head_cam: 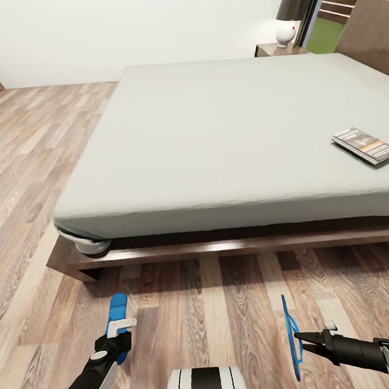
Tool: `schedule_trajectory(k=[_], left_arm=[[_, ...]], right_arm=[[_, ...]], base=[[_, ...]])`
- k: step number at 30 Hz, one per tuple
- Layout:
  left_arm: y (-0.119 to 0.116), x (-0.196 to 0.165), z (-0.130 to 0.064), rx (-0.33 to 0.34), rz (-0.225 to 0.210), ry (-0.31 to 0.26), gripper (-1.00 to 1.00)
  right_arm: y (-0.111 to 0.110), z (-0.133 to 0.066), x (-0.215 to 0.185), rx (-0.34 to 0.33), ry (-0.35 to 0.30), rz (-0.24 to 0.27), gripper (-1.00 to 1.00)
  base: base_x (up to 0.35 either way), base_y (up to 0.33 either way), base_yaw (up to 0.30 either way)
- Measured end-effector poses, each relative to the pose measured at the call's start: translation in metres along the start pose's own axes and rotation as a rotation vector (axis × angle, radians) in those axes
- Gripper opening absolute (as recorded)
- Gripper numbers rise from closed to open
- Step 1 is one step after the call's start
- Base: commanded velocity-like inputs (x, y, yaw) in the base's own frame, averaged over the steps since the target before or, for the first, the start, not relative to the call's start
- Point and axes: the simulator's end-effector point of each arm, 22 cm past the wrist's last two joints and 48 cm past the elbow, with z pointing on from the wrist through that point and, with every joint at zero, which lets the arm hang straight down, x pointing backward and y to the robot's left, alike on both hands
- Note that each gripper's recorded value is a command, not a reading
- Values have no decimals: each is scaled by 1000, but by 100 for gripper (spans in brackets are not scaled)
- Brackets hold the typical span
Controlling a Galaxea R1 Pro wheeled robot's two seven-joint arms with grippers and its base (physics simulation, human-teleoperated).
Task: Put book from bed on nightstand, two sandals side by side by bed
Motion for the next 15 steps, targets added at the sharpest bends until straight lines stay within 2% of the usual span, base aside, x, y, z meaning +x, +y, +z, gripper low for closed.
schedule_trajectory(k=[6, 15], left_arm=[[0, 0, 0, 0, -1, 0, -100], [0, 1, 0, 0, 1, 1, -100]], right_arm=[[0, 0, 0, 0, 0, -1, -100], [0, 0, 0, 0, 0, -1, -100]], base=[[158, 204, 0], [40, 25, 0]])
